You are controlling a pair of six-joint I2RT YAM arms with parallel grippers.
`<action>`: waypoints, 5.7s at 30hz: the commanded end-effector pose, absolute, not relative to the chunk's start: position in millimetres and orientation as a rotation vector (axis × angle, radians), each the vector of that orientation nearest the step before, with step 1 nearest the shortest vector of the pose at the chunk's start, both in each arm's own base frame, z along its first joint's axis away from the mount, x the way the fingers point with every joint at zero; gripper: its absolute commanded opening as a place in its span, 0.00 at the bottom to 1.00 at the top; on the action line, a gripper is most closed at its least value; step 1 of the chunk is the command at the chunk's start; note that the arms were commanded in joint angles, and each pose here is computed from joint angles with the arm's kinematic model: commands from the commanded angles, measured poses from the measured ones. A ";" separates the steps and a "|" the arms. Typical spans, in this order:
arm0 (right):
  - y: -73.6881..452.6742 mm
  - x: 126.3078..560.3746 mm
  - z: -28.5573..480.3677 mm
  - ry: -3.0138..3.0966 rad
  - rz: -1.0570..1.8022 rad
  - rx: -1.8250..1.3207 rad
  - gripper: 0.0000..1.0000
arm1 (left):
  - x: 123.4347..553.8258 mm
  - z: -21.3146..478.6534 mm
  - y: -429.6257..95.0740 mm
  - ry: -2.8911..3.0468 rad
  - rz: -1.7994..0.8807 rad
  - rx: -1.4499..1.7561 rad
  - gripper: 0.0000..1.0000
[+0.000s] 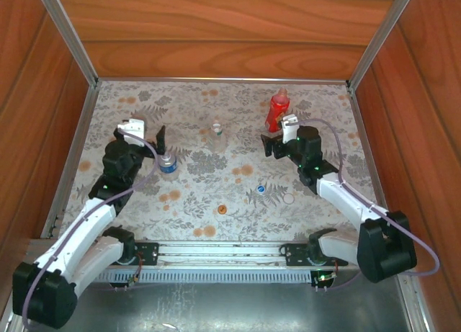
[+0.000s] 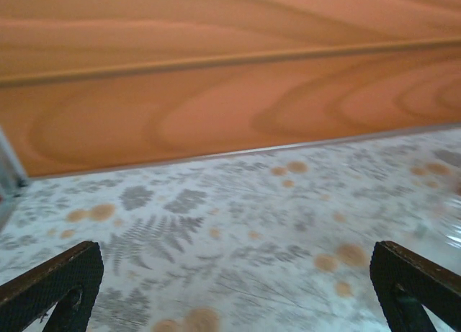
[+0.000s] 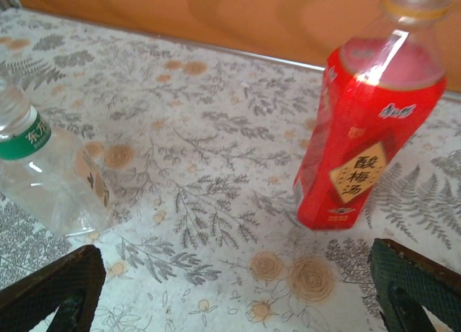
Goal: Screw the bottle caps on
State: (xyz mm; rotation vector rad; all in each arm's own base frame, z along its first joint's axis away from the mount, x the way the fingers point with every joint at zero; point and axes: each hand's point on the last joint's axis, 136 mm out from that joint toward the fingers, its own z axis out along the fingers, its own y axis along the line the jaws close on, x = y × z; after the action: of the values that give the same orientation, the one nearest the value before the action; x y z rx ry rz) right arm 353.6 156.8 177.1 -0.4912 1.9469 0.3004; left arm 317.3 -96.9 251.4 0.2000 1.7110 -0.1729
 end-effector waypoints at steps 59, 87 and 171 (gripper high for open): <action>182.4 358.2 168.8 2.003 0.396 -0.540 1.00 | 287.4 113.9 -151.6 2.108 -0.381 0.390 0.67; 155.2 344.9 151.5 2.093 0.308 -0.414 1.00 | 260.1 94.6 -347.5 2.002 -0.753 1.198 0.67; 163.8 274.1 129.5 2.202 0.687 -0.234 0.98 | 252.6 110.3 -351.9 1.466 -0.888 0.930 0.77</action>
State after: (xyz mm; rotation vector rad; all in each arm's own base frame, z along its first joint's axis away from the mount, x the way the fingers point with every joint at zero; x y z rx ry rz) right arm 275.2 156.4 127.0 -0.2078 2.2097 0.6536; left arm 251.9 -349.4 107.7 0.9157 1.4941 -0.8630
